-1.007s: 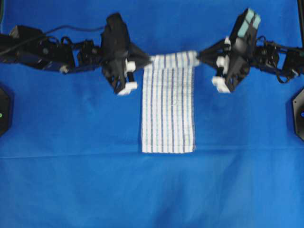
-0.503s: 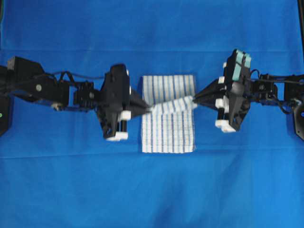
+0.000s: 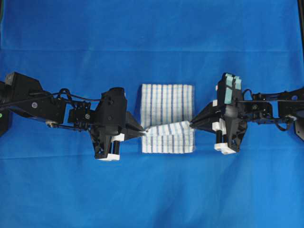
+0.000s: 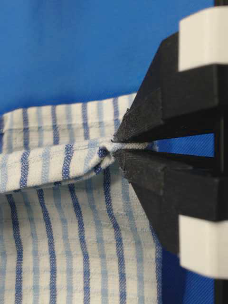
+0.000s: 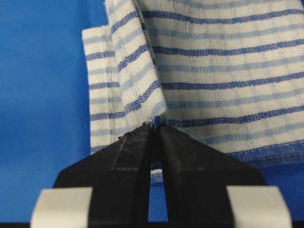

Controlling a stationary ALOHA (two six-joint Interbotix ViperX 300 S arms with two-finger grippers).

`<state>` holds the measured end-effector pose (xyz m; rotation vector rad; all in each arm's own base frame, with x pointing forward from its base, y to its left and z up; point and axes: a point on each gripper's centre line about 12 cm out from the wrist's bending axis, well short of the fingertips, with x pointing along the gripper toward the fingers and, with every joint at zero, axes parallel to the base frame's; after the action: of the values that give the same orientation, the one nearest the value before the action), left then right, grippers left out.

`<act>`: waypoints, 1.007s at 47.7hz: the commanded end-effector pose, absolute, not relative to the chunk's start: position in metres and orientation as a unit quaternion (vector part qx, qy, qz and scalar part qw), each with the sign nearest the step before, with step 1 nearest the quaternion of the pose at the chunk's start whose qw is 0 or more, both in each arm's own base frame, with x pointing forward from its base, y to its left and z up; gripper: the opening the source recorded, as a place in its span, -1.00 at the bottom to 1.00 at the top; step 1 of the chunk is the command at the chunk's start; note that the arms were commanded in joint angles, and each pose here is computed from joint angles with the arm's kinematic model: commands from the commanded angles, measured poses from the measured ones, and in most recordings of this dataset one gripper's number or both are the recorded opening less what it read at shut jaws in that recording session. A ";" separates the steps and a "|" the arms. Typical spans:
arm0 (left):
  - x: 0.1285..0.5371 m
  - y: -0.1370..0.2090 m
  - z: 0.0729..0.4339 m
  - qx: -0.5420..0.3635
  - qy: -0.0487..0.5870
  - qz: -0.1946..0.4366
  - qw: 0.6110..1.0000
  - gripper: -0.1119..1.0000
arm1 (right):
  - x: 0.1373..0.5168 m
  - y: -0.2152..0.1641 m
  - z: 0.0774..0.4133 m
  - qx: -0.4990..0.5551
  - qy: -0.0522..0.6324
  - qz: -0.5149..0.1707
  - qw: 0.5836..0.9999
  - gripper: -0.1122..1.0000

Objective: Fold the blue towel.
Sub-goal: 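Lower the folded end onto the towel and open both grippers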

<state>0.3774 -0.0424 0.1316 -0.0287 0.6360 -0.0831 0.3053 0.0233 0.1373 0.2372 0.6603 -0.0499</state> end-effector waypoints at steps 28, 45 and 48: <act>0.388 -0.043 0.119 -0.014 0.304 -0.040 0.952 -0.54 | 0.319 0.030 0.124 0.121 0.359 -0.023 0.925 -0.65; 0.379 -0.042 0.147 -0.006 0.301 -0.044 0.953 0.27 | 0.331 0.034 0.151 0.124 0.325 -0.012 0.938 0.37; 0.374 -0.042 0.163 -0.005 0.297 -0.046 0.954 0.27 | 0.330 0.035 0.163 0.122 0.317 -0.005 0.941 0.27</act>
<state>0.3765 -0.0424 0.1324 -0.0085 0.6550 -0.0895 0.3252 0.0322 0.1386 0.2487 0.7088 -0.0321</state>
